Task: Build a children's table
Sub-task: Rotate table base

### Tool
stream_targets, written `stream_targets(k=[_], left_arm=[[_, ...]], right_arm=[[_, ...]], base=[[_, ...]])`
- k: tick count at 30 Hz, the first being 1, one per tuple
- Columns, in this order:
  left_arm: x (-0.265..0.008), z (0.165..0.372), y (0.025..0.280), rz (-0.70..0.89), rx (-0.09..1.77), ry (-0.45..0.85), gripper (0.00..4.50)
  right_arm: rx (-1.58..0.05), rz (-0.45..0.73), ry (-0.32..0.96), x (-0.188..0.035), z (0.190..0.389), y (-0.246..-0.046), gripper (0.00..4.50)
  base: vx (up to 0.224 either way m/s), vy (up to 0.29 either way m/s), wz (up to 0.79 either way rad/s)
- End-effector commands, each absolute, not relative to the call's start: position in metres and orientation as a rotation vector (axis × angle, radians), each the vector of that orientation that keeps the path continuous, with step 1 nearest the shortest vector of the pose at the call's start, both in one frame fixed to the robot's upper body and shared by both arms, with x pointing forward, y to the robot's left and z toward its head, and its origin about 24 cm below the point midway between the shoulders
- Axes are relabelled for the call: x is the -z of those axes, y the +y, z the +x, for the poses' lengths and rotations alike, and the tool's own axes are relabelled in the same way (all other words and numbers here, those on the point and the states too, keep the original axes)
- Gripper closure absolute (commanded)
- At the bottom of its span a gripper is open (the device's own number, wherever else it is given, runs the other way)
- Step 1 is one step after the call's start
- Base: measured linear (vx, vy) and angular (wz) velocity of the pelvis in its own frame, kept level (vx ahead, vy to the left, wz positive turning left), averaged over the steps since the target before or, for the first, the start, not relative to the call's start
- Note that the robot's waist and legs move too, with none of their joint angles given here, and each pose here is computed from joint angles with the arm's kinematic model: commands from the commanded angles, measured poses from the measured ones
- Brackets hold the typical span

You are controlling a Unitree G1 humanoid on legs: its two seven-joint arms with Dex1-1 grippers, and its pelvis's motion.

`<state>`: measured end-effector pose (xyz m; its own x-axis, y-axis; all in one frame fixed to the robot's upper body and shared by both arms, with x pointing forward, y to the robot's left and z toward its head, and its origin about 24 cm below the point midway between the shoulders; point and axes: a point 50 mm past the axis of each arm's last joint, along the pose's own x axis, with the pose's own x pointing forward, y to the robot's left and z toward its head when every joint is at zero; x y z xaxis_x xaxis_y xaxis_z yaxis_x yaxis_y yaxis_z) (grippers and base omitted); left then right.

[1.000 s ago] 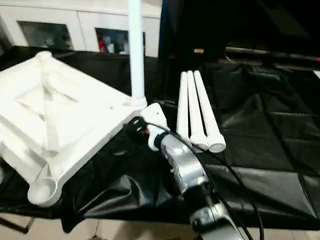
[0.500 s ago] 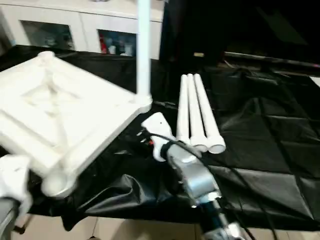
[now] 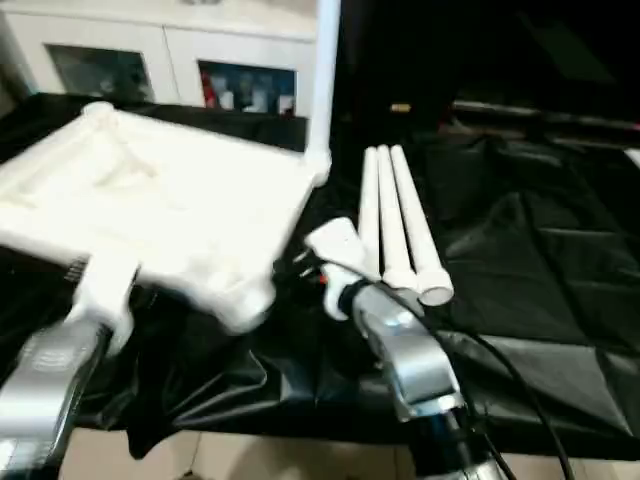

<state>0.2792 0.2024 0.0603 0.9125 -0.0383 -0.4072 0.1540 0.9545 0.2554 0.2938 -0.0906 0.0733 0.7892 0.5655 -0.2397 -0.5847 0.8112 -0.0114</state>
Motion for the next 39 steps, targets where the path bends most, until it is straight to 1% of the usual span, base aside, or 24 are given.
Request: stream_targets(k=[1,2,4,6,8,10,11,12,13,15,18,21,24,30,33,39], left_arm=[[-0.066,0.283,0.204,0.312,0.1,0.35,3.29],[-0.068,0.282,0.205,0.315,0.103,0.331,3.29],[-0.077,0.275,0.204,0.271,0.122,0.277,3.29],[-0.083,0.26,0.204,0.18,0.122,0.248,3.29],[-0.088,0.254,0.203,0.119,0.079,0.18,3.29],[-0.092,0.252,0.203,0.1,0.035,0.114,3.29],[-0.093,0.249,0.204,0.054,-0.023,0.066,3.29],[-0.094,0.249,0.205,0.055,-0.068,0.023,3.29],[-0.094,0.249,0.205,0.059,-0.077,0.014,3.29],[-0.093,0.253,0.203,0.06,-0.072,0.015,3.29],[-0.098,0.259,0.198,0.091,-0.022,0.007,3.29],[-0.103,0.264,0.198,0.094,-0.012,-0.014,3.29],[-0.104,0.268,0.197,0.098,-0.019,-0.04,3.29],[-0.096,0.269,0.196,0.16,-0.059,0.018,3.29],[-0.094,0.268,0.191,0.135,-0.061,0.015,3.29],[-0.091,0.268,0.189,0.14,-0.101,0.022,3.29]], right_arm=[[-0.56,-0.047,0.2,-0.081,0.293,-0.099,0.61],[-0.544,-0.036,0.189,-0.083,0.293,-0.101,0.61],[-0.491,0.02,0.182,-0.087,0.291,-0.108,0.61],[-0.412,0.08,0.145,-0.093,0.289,-0.122,0.61],[-0.382,0.067,0.118,-0.094,0.287,-0.129,0.61],[-0.362,0.059,0.097,-0.095,0.285,-0.134,0.61],[-0.328,0.069,0.074,-0.095,0.282,-0.142,0.61],[-0.303,0.108,0.063,-0.095,0.279,-0.147,0.61],[-0.299,0.119,0.062,-0.095,0.278,-0.149,0.61],[-0.289,0.131,0.064,-0.093,0.277,-0.152,0.61],[-0.271,0.108,0.085,-0.088,0.279,-0.154,0.61],[-0.262,0.119,0.079,-0.087,0.282,-0.152,0.61],[-0.263,0.133,0.082,-0.085,0.285,-0.147,0.61],[-0.278,0.117,0.139,-0.075,0.284,-0.141,0.61],[-0.274,0.102,0.134,-0.076,0.287,-0.145,0.61],[-0.292,0.084,0.133,-0.078,0.29,-0.15,0.61]], base=[[0.0,0.0,0.0],[0.0,0.0,0.0],[0.0,0.0,0.0],[0.0,0.0,0.0],[0.0,0.0,0.0],[0.0,0.0,0.0],[0.0,0.0,0.0],[0.0,0.0,0.0],[0.0,0.0,0.0],[0.0,0.0,0.0],[-0.017,0.027,-0.21],[-0.006,0.123,-0.49],[-0.045,0.283,-0.67],[-0.083,0.243,-0.28],[-0.078,0.108,0.02],[-0.063,-0.094,0.06]])
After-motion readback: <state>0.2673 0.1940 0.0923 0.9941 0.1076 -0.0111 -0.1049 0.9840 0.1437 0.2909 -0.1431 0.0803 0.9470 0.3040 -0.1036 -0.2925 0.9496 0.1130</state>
